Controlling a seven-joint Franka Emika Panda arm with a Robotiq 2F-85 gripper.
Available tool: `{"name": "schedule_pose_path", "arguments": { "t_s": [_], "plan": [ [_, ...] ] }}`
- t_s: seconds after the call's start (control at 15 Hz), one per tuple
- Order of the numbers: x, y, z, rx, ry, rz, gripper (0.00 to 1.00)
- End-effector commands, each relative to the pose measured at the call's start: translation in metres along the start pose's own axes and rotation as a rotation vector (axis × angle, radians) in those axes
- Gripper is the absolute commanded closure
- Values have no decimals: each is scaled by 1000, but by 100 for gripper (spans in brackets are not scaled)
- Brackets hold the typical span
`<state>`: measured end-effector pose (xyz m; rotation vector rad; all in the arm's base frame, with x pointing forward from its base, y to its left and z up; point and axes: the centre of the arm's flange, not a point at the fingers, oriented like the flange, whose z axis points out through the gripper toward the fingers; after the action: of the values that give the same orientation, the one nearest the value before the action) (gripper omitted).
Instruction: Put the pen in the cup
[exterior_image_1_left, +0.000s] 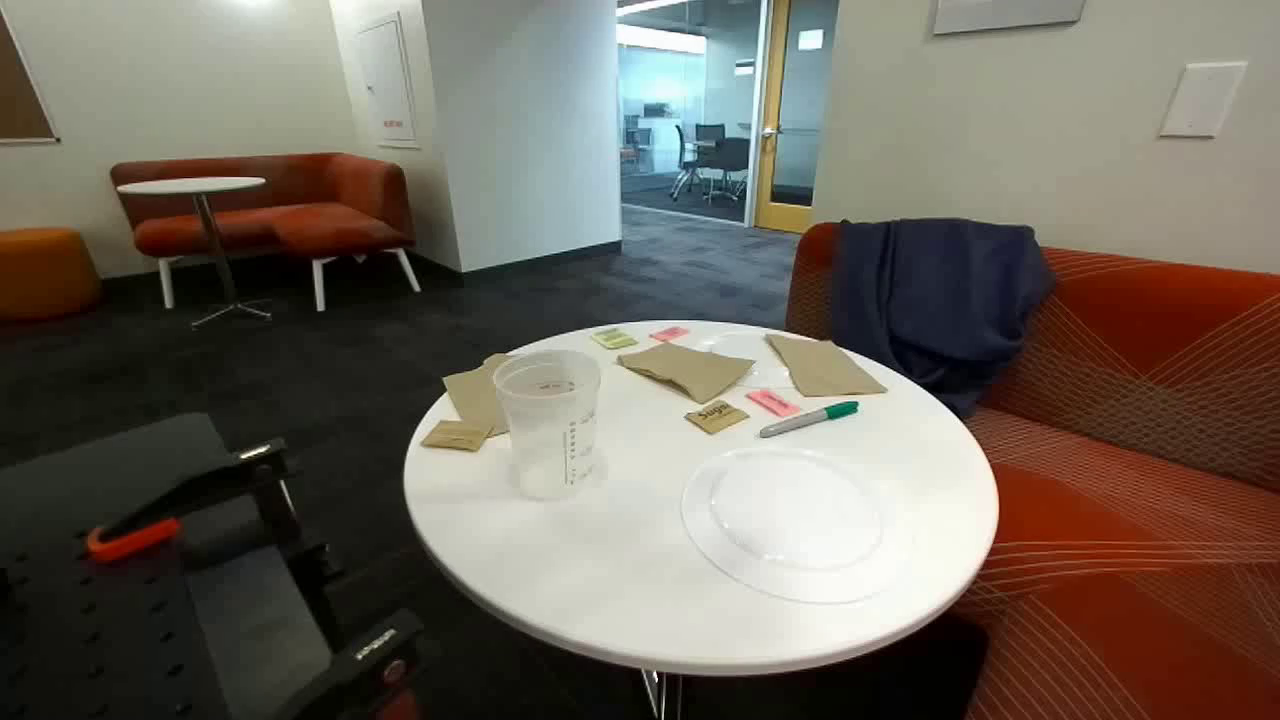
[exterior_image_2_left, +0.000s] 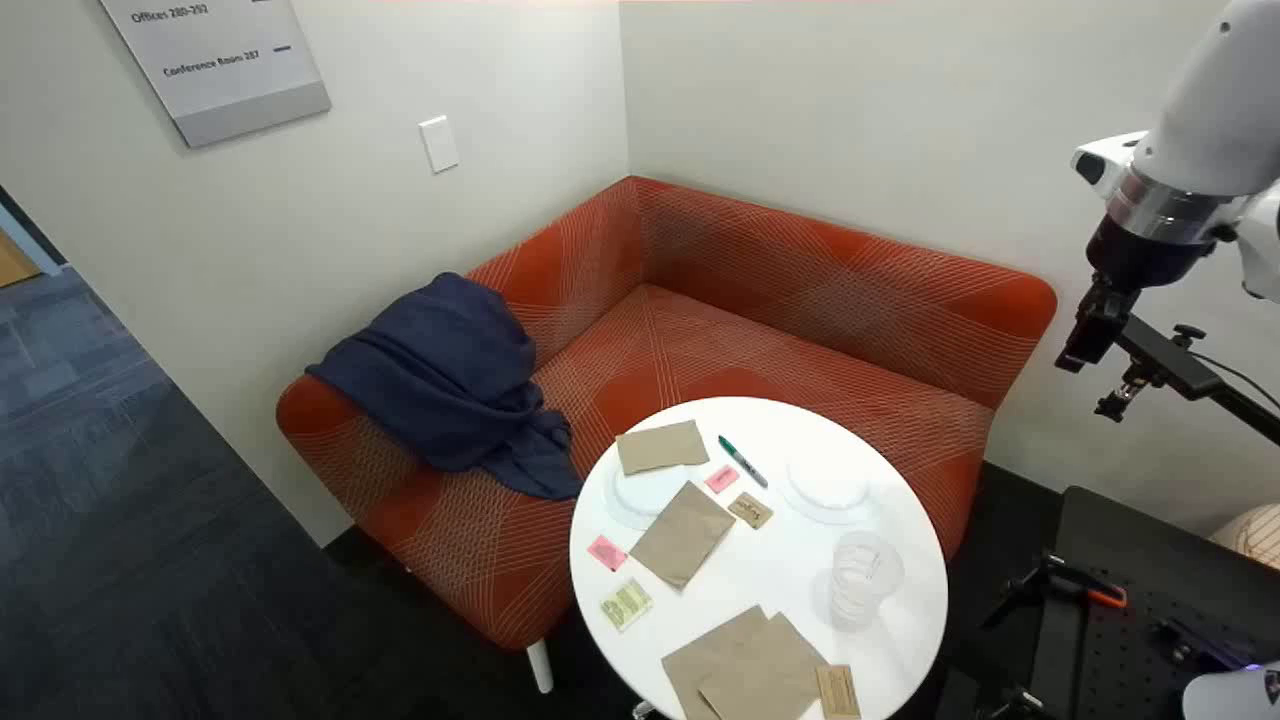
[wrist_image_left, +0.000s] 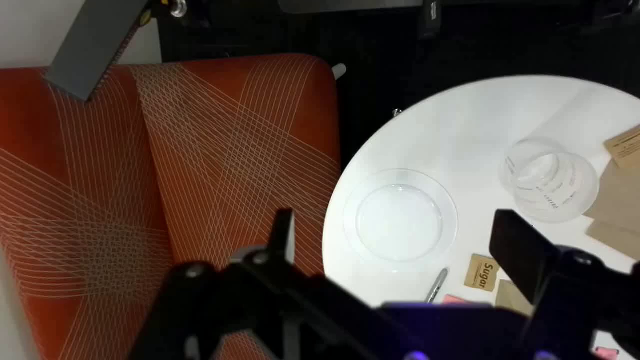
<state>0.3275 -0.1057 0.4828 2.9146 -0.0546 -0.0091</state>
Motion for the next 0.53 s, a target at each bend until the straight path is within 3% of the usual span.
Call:
{"name": "schedule_pose_path", "arguments": {
  "t_s": [0.0,0.47],
  "plan": [
    [0,0,0,0,0,0,0],
    [4,-1,-1,3,3,-5,0]
  ]
}}
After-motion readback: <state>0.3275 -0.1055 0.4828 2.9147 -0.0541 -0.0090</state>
